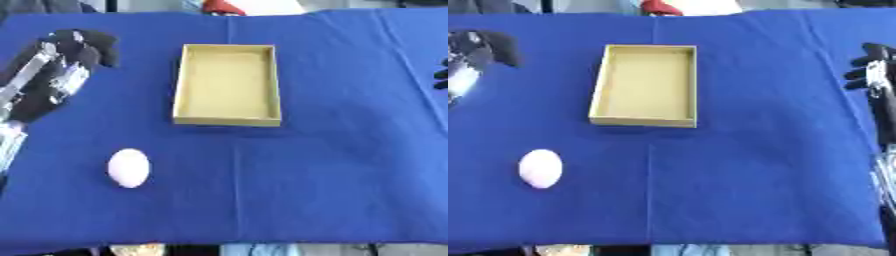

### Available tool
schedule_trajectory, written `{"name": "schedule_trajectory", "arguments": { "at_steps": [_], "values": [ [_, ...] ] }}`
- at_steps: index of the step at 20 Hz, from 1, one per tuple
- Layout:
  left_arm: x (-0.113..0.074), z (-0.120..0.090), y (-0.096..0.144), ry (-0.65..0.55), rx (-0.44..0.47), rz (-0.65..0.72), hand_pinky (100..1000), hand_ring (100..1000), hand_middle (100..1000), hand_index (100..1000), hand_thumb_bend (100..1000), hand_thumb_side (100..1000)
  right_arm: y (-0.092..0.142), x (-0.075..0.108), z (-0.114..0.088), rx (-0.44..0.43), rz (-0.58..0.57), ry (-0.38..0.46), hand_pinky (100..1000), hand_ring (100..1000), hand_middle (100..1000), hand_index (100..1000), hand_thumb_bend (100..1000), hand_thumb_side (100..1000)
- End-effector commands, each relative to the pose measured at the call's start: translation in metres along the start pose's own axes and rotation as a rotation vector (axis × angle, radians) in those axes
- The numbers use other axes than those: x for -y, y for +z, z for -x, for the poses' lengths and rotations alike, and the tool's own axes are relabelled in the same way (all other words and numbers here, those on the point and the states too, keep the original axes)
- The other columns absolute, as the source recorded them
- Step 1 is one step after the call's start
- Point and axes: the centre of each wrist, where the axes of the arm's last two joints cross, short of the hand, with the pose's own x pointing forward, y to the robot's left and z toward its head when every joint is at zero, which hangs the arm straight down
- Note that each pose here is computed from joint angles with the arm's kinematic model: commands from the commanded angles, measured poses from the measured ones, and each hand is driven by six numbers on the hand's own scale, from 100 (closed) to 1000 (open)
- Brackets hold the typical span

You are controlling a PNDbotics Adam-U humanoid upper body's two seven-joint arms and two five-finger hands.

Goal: Pick up objects on the table and place them in the box.

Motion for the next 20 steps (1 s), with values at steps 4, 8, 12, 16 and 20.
{"name": "schedule_trajectory", "arguments": {
  "at_steps": [4,8,12,16,20],
  "values": [
    [-0.022,-0.020,-0.002,-0.227,0.057,0.285,714,648,630,813,100,683,-0.006,0.010,-0.006,0.030,-0.007,0.037,512,563,577,781,100,793],
    [-0.025,-0.029,-0.008,-0.335,0.092,0.460,711,637,631,808,135,615,-0.005,0.010,-0.006,0.028,-0.012,0.039,512,563,577,781,100,792],
    [-0.025,-0.035,-0.014,-0.439,0.101,0.616,707,636,630,805,146,561,-0.005,0.010,-0.005,0.026,-0.015,0.040,511,562,576,780,100,794],
    [-0.018,-0.028,-0.015,-0.485,0.068,0.706,702,633,630,807,144,537,-0.005,0.009,-0.006,0.027,-0.016,0.039,511,563,576,780,100,793],
    [-0.007,-0.013,-0.014,-0.500,0.016,0.769,699,629,627,804,105,485,-0.005,0.009,-0.006,0.027,-0.016,0.038,511,563,576,780,100,793]
  ]
}}
